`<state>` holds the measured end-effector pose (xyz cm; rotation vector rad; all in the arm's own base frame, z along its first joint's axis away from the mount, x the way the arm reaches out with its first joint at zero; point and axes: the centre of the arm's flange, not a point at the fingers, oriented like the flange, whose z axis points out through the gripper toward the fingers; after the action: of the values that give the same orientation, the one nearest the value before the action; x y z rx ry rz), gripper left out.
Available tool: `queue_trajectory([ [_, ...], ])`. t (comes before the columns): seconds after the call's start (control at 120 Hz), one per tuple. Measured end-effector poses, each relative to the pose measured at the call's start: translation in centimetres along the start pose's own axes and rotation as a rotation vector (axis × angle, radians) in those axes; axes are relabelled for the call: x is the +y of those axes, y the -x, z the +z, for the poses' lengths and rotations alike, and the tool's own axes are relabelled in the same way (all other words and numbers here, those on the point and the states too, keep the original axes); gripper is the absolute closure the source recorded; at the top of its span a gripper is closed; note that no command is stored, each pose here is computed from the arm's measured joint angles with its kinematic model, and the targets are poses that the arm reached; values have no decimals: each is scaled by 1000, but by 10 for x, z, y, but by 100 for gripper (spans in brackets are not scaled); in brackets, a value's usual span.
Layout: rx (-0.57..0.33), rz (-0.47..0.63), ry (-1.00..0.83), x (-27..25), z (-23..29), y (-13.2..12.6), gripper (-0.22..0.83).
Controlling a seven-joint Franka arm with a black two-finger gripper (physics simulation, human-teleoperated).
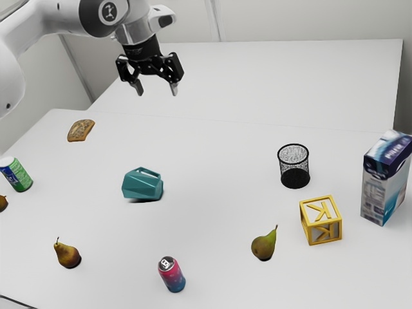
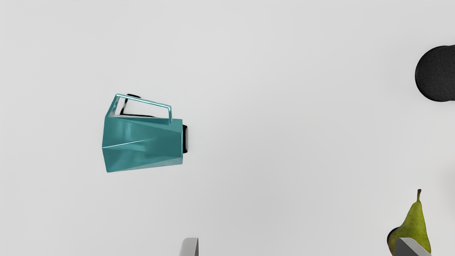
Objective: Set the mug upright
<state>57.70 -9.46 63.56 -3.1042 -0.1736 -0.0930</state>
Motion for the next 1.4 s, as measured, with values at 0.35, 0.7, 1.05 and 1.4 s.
queue_trajectory([
  [0.35, -7, -14, -5, -14, -13, 28, 0],
  [0.7, -226, -144, 193, -75, 69, 38, 0],
  [1.05, -200, -126, 352, -167, 159, 36, 0],
  [1.4, -54, 48, 500, -224, 230, 17, 0],
])
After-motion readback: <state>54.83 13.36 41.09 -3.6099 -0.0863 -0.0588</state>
